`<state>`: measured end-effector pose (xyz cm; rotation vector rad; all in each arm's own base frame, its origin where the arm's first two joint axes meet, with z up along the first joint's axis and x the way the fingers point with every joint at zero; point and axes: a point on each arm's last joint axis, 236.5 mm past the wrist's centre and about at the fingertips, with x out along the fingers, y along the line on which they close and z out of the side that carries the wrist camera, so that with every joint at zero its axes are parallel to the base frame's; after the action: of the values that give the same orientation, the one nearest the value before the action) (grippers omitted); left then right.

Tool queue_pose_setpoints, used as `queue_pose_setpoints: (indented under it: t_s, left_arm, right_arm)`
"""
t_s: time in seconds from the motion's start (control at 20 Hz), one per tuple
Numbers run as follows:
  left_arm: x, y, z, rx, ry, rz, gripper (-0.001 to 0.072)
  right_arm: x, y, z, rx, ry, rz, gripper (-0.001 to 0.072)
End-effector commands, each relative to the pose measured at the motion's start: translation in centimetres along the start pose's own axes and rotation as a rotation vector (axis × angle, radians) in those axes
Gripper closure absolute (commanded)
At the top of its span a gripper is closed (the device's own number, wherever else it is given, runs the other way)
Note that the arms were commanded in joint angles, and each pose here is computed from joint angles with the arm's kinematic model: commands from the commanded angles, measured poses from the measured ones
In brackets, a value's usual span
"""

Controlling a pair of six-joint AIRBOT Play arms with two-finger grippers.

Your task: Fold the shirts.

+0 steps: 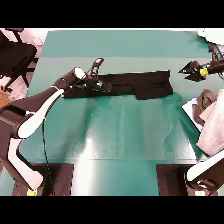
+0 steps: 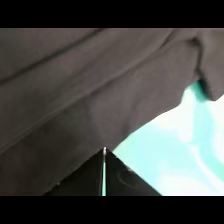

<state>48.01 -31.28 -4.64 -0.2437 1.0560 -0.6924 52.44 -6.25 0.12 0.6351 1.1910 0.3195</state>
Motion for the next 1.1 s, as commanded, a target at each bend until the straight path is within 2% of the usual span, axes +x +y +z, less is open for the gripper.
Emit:
queue_pose_setpoints:
  t_s: [0.0,0.3,0.5,0.85,1.05]
  left_arm:
    - [1.4,0.9,-0.6,-0.039,0.011,0.042,0.0684]
    - [1.6,1.2,-0.3,-0.051,-0.007,0.052,0.0684]
    - [1.6,1.2,-0.3,-0.051,-0.006,0.052,0.0684]
    - [1.6,1.2,-0.3,-0.051,-0.005,0.051,0.0684]
    - [1.6,1.2,-0.4,-0.051,-0.005,0.051,0.0684]
  right_arm:
    - [1.8,-0.9,-1.8,0.03,0.087,0.025,0.0001]
    - [4.0,-2.3,-2.4,0.04,0.121,0.037,0.0001]
    - [5.8,-0.8,-2.3,0.054,0.126,0.138,0.0001]
    - [8.5,0.6,-1.8,0.01,0.108,0.119,0.0001]
    - [10.6,1.6,-4.2,0.003,0.207,0.145,0.0001]
